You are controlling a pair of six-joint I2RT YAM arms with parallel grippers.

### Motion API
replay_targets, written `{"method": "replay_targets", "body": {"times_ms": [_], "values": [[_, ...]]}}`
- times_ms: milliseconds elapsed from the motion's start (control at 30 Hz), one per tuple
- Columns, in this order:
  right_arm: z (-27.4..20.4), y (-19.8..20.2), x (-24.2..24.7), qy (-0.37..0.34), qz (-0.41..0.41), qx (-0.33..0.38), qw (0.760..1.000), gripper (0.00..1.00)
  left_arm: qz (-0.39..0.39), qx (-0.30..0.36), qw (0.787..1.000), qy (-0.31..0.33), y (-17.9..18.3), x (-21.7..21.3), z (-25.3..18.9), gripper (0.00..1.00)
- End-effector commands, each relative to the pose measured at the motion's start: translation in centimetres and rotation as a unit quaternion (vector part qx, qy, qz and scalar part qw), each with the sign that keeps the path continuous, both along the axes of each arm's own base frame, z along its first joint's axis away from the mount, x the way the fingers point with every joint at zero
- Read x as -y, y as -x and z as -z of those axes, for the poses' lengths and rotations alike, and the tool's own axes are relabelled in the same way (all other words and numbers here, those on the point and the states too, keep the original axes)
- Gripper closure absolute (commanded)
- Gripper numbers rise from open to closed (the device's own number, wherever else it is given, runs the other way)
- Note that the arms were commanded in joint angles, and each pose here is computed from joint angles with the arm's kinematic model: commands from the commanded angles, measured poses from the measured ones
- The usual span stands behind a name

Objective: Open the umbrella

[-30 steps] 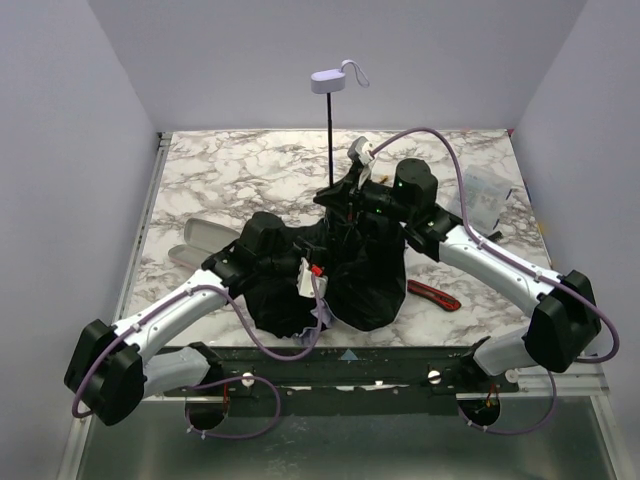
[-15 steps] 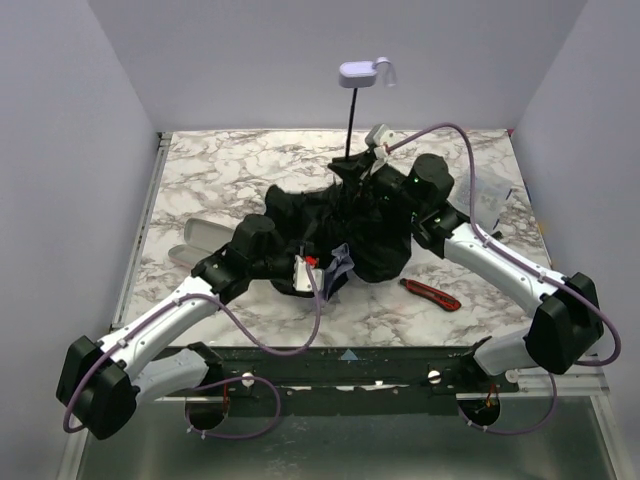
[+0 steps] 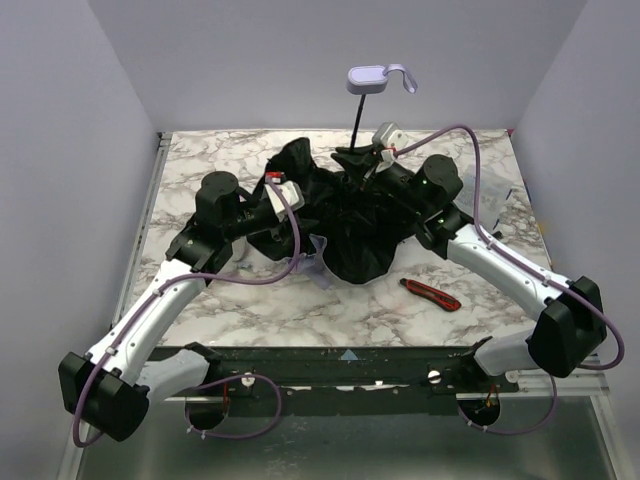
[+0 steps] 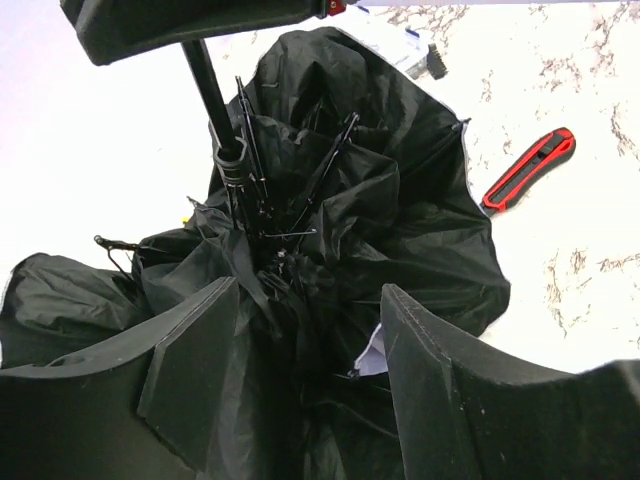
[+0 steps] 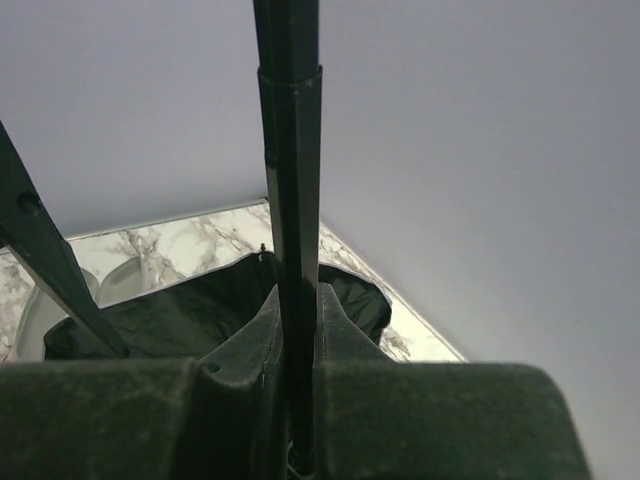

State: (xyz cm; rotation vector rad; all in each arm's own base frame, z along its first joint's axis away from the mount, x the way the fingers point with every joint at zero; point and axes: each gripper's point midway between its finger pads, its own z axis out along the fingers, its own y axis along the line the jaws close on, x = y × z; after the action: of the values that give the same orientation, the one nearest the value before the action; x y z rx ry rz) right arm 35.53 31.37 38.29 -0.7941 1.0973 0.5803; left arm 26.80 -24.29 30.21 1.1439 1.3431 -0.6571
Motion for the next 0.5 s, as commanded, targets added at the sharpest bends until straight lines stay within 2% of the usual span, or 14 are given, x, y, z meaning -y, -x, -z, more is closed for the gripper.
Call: {"method": "replay_targets", "body": {"times_ms": [0,100,333,367,467], "values": [[-4.9,1.8,0.8,-0.036,-0.006,0.065,0.997,1.0,-0.005,-0.008,1.0,-0.015,-0.9,0.0,0.2,0.37],[-5.2,2.0,0.9,-0.042,-0.009,0.061,0.997,1.0,-0.003,0.0,0.999,-0.055,-1.7,-0.2,2.1,0.3],[-5.8,3.7,0.7,-0.05,-0.044,0.048,0.997,1.0,-0.042,0.004,0.993,-0.111,-5.5,-0.5,4.8,0.32],[-5.7,4.0,0.6,-0.048,-0.051,0.044,0.997,1.0,-0.054,0.002,0.992,-0.114,-6.1,-0.7,4.8,0.35],[-4.6,4.6,0.2,-0.028,-0.07,0.034,0.997,1.0,-0.077,-0.026,0.993,-0.089,-6.9,-1.2,3.7,0.69]]}}
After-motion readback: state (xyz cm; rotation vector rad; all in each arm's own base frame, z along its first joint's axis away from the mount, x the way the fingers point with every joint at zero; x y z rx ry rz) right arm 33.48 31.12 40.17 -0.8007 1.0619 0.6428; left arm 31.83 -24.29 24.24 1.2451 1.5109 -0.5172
